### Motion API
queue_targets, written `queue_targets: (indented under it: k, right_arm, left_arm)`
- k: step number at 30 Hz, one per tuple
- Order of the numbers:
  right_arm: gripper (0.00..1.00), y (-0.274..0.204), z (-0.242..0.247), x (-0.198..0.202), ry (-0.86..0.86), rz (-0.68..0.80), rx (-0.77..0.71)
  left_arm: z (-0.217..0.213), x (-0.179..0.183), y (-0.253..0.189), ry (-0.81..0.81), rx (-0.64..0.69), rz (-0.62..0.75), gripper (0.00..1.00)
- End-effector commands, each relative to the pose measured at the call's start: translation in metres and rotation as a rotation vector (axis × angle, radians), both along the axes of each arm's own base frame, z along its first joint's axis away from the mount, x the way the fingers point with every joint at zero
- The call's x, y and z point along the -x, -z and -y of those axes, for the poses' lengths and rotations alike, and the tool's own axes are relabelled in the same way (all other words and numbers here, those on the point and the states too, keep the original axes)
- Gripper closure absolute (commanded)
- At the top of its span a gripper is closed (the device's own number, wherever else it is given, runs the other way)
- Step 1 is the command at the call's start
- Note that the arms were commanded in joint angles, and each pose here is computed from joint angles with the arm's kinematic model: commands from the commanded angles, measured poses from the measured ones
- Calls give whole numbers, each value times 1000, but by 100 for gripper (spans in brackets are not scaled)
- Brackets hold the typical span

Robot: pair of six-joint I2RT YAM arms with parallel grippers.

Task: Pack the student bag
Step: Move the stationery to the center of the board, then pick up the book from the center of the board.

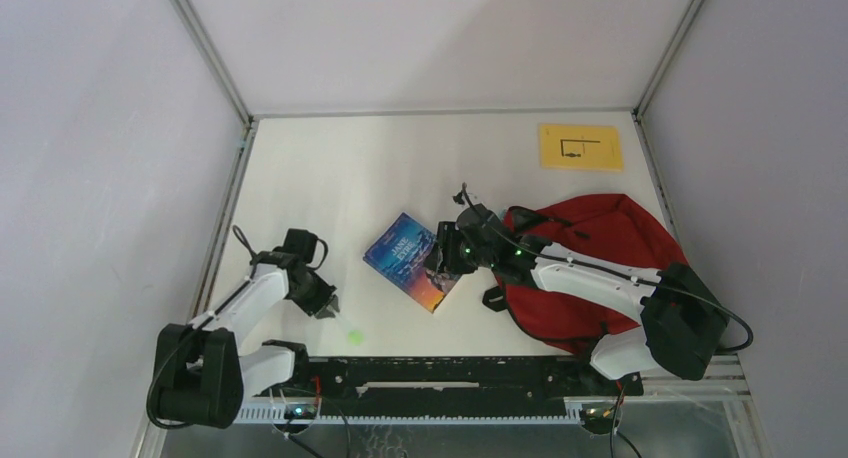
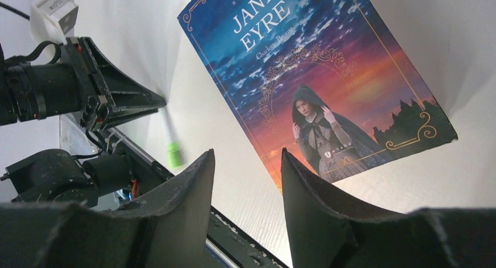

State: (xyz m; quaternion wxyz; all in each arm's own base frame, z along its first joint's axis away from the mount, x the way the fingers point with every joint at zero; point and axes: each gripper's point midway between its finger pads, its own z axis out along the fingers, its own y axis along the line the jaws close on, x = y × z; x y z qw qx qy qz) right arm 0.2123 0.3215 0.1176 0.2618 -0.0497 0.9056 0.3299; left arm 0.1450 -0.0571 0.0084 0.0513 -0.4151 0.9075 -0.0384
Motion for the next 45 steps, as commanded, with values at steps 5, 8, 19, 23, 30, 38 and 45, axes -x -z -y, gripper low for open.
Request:
queue_targets:
  k: [5,8,19,23,30,38,45]
  right_arm:
    - [47,-9,0,-2,17,24,-21]
    - [47,-8,3,-5,28,19,-15]
    - [44,-4,13,-18,37,38,7]
    - [27,4,18,-31,24,62,80]
    - [16,27,18,-72,-28,51,182]
    - [16,46,19,-97,-34,6,208]
    - [16,58,18,-107,-8,-60,138]
  left_arm:
    - [13,-52,10,10,33,131,93]
    - [14,-56,10,14,33,137,94]
    - [-20,-104,-20,58,-190,150,49]
    - [-18,-118,-47,103,-190,250,23]
    - [43,-122,-112,381,-121,472,14]
    - [96,-99,-95,409,126,494,0]
    - [126,-102,-85,362,314,604,0]
